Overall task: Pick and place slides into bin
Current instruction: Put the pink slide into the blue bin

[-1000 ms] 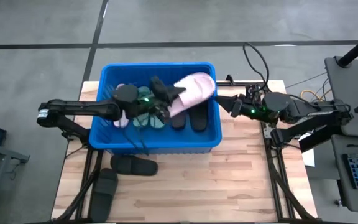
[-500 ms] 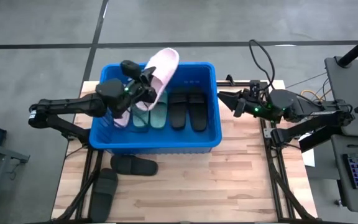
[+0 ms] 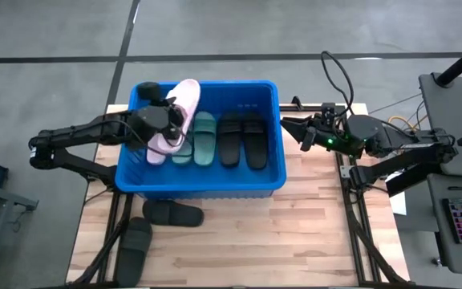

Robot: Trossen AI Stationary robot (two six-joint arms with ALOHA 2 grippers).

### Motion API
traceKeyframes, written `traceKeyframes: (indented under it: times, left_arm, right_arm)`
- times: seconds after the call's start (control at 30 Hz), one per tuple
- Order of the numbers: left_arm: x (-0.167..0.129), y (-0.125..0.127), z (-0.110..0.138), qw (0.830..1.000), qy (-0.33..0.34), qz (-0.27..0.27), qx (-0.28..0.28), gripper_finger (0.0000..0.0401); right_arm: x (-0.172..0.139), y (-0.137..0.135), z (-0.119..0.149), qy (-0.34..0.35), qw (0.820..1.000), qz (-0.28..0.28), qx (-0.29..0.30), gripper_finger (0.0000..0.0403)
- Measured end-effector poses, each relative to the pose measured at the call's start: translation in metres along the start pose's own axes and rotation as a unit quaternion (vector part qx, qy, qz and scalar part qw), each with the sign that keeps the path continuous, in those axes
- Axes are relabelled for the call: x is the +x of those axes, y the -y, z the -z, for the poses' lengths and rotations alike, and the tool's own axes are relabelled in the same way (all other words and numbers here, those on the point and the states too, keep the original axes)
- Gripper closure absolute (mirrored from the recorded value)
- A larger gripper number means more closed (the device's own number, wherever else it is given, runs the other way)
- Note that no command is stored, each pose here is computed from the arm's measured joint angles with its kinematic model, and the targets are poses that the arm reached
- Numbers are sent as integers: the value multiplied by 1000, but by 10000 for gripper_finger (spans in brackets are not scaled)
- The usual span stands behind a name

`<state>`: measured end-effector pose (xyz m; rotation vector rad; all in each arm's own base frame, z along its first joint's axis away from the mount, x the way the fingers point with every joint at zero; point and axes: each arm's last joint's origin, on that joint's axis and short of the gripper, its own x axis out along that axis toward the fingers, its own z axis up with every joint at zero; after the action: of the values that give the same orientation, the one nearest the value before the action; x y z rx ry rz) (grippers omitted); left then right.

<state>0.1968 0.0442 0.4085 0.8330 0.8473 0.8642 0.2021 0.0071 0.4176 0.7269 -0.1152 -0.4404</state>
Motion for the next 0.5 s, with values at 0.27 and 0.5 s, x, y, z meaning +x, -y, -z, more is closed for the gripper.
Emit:
traceKeyframes:
  times: [0.27, 0.5]
  left_arm:
    - [23, 38, 23, 997, -74, 29, 1, 401]
    - [31, 74, 51, 993, -111, 40, -20, 401]
  right_arm:
    - [0, 1, 1, -7, 1000, 6, -5, 244]
    - [0, 1, 1, -7, 1000, 6, -6, 244]
